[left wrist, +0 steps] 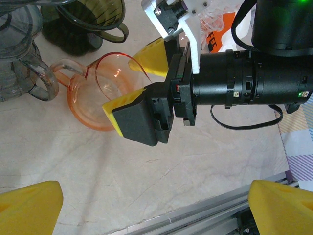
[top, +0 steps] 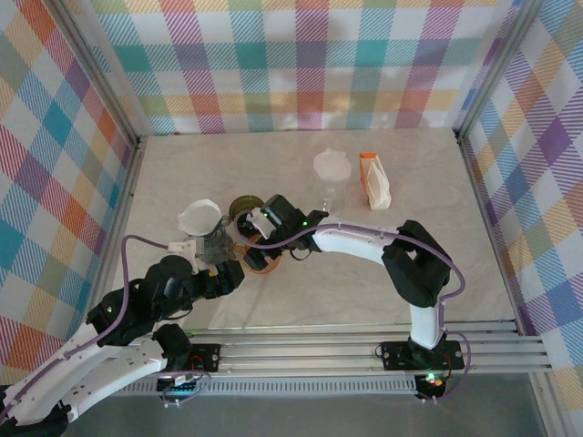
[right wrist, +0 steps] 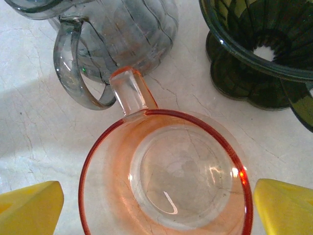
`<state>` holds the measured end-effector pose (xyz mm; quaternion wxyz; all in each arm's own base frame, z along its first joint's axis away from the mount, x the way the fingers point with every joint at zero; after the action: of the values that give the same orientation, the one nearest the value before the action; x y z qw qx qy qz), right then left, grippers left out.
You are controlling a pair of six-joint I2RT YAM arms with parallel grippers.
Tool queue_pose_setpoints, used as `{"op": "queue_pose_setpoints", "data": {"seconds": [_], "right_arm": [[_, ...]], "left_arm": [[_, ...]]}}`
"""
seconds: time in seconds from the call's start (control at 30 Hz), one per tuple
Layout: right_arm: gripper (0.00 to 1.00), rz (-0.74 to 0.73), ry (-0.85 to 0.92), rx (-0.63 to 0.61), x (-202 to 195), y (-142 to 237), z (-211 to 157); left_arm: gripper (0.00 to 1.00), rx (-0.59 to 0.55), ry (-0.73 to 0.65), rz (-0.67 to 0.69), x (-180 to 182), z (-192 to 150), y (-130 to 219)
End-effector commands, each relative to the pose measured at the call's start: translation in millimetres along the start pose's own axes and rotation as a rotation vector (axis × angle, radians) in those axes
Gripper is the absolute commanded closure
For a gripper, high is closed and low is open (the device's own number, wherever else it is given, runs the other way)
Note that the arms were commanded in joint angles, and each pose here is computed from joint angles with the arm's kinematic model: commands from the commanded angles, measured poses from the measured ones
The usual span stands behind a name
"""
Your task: Place the coffee filter in the dripper
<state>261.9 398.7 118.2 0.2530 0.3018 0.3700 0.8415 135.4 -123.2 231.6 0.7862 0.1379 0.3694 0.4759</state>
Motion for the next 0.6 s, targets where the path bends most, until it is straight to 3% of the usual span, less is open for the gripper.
{"op": "queue_pose_setpoints", "data": {"seconds": [0.0,0.47,0.57], "right_arm": [[0.01,-0.017,0.041,-0.007,4,-3,8],[0.00,-0.077,0.046,-0.004,-1,-20,2],[0.04,-0.080,0.055,-0.002,2,-22,1]], "left_arm": [[0.03,-0.007,-0.014,0.017,3,0,0],[0.03,-0.007,-0.010,0.017,3,1,2],[0.03,-0.007,-0.011,0.016,2,2,2]]}}
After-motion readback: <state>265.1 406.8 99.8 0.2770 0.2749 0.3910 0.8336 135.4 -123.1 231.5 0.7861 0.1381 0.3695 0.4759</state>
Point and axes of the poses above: each hand's point on the last joint's axis, 136 mm out from that joint toward the fingers, its own y axis back along the fingers, its own x axis along the line the jaws close on, z = x × y, the point moved 3 cm from there along y, back along the fingers, and after that the axes turned 13 degrees about -y, right-handed, at the moved point
